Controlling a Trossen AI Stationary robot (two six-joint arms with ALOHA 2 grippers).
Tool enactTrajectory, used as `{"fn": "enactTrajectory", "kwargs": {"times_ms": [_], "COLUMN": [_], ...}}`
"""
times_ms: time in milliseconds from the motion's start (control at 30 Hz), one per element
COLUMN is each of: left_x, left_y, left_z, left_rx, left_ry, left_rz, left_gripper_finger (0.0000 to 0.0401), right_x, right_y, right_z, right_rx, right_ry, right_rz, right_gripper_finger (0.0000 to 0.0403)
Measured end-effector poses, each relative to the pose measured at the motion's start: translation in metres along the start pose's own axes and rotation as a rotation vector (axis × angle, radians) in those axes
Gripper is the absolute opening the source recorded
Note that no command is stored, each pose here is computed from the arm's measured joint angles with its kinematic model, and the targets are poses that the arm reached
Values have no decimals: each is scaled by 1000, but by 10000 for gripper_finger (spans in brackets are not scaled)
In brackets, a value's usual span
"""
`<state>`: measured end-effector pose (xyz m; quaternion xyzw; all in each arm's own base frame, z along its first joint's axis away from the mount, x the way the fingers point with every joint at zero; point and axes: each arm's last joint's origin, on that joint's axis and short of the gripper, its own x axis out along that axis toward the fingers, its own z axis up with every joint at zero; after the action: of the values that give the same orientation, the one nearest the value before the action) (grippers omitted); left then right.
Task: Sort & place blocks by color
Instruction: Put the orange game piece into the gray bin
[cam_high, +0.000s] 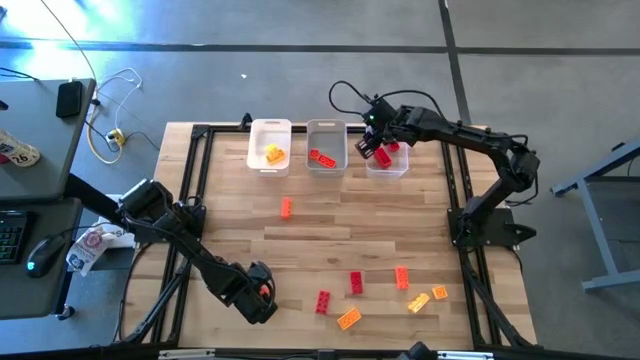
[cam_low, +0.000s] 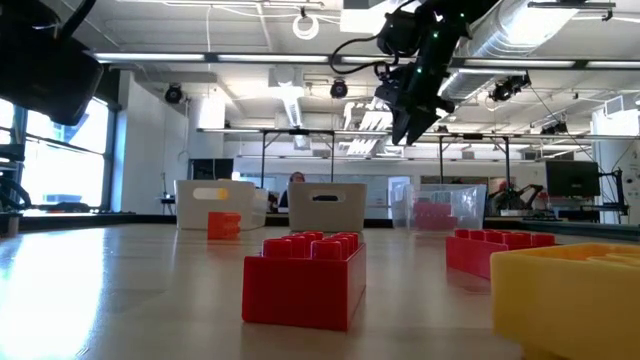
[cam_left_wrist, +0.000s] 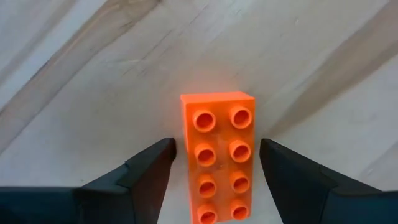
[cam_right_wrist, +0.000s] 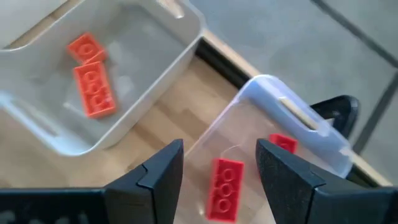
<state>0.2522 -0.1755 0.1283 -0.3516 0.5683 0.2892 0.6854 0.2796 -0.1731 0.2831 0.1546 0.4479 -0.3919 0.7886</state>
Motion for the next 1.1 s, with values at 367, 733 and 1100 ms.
{"fn": "enactTrajectory", "kwargs": {"times_ms": [367, 733, 1100], "left_x": [0, -19, -50], "left_y": [3, 10, 23], "left_z": [4, 40, 94], "left_rx": [153, 259, 322], "left_ry": [0, -129, -299], "left_rz": [21, 19, 0], "left_gripper_finger": [116, 112, 113], "right_x": [-12, -32, -62], "right_y": [36, 82, 134], "right_z": [-14, -45, -85], "right_rx": [-190, -386, -519], "right_ry": [23, 155, 204], "right_rz": [74, 283, 455], "right_gripper_finger": [188, 188, 188]}}
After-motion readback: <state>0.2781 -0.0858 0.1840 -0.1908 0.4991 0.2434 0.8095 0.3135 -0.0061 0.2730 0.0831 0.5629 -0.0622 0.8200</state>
